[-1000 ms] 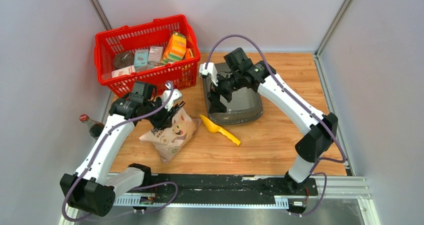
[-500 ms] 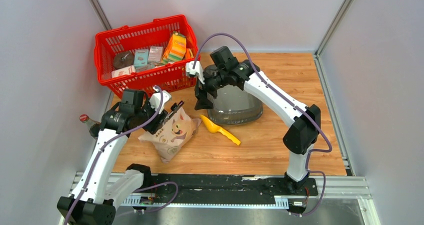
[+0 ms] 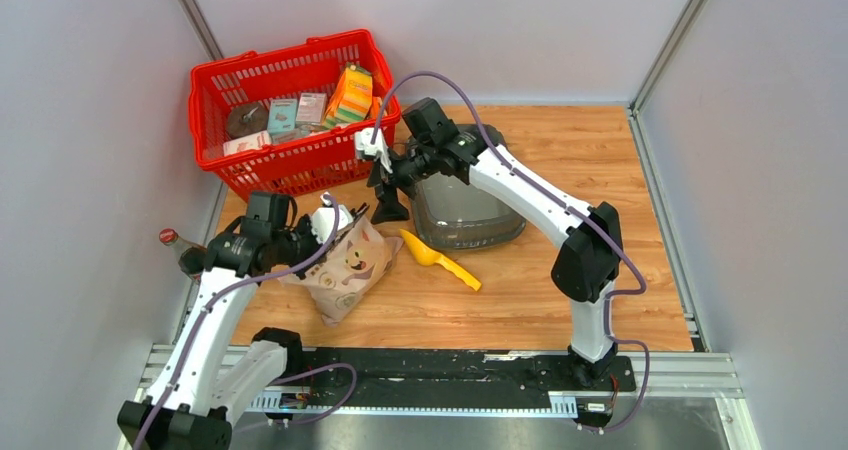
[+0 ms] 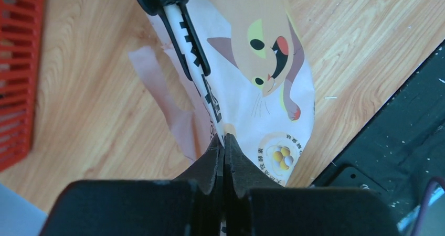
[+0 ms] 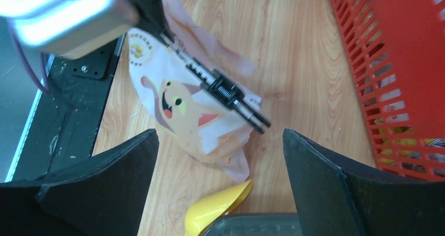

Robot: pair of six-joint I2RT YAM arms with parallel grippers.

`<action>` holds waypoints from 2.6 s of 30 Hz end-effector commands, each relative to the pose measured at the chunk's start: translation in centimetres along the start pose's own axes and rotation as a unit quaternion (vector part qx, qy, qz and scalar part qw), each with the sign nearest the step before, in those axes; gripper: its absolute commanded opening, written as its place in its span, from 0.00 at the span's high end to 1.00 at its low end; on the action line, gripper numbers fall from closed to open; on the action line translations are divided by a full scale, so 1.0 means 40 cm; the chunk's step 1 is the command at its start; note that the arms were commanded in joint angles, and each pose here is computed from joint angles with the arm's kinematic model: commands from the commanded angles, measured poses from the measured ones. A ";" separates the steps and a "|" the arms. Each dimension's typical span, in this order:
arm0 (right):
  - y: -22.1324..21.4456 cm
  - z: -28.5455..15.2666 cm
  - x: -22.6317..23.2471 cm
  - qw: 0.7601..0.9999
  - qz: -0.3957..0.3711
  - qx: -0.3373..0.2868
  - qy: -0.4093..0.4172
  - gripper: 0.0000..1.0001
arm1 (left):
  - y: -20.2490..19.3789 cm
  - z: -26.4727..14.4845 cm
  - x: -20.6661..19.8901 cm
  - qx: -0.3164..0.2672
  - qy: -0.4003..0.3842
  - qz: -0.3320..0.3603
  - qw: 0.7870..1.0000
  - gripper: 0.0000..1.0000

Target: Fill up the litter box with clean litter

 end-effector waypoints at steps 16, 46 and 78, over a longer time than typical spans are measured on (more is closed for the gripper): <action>0.028 0.029 0.029 0.998 -0.031 -0.029 0.044 0.20 | 0.206 -0.053 0.044 -0.209 0.039 0.169 0.962 1.00; 0.003 0.088 -0.024 0.998 -0.056 -0.027 0.012 0.65 | 0.195 -0.044 0.044 -0.203 0.040 0.146 0.967 1.00; 0.074 -0.113 -0.004 0.987 0.103 -0.123 -0.018 1.00 | 0.236 0.027 0.118 -0.211 0.045 0.113 0.970 1.00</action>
Point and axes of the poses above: each gripper's point midway between its finger pads, its own z axis out along the fingers, its own x axis along the line the jaws close on, y = z × x, the point moved 3 cm from there along -z, back along the fingers, and after that the axes turned 3 degrees about z, right-handed, at the moved point
